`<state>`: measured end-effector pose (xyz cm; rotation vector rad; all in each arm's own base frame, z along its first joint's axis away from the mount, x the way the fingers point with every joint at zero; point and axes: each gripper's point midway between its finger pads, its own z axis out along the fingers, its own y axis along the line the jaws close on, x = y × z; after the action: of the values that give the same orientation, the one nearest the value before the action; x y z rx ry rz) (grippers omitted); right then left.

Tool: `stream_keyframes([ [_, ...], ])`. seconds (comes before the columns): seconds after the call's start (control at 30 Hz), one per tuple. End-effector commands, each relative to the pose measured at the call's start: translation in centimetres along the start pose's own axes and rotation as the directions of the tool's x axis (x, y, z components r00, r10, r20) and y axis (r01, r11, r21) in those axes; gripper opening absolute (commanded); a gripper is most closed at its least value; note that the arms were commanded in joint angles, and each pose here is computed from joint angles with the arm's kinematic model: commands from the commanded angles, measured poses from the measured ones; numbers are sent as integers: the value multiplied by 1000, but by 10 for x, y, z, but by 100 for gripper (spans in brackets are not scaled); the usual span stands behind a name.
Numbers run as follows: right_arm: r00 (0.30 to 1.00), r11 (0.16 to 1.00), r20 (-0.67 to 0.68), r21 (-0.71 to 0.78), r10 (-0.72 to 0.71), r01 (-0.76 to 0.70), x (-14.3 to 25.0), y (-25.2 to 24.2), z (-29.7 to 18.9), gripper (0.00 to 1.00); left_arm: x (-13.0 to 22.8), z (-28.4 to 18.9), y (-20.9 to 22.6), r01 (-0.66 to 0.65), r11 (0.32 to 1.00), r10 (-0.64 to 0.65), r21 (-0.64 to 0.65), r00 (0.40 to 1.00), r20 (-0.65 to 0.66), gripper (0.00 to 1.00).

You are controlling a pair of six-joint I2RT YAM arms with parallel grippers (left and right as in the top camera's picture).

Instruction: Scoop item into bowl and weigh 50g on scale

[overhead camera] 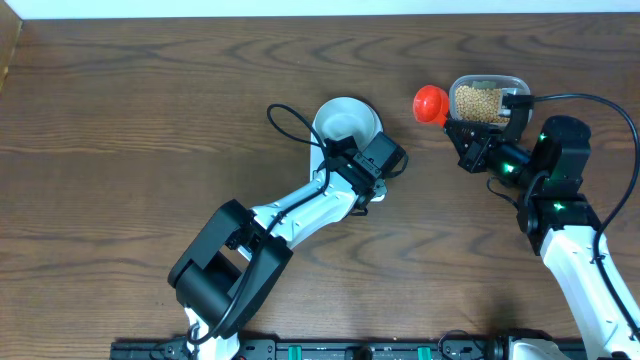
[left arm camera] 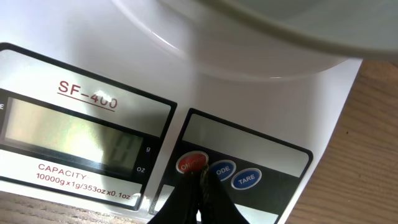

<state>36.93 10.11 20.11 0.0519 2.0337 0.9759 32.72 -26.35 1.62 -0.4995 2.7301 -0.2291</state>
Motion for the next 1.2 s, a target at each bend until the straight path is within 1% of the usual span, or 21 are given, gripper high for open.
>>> stream_keyframes([
  [0.0,999,999,16,-4,-33,33,-8,3,-1,1,3,1,10,-20,999,20,-31,1000,4,7],
  [0.47,999,999,17,-3,-34,34,-8,3,-1,1,-6,1,10,-16,999,18,-36,999,50,7],
  [1.17,999,999,17,-4,-34,34,-8,3,-1,1,-3,8,13,-19,998,22,-53,999,43,7],
])
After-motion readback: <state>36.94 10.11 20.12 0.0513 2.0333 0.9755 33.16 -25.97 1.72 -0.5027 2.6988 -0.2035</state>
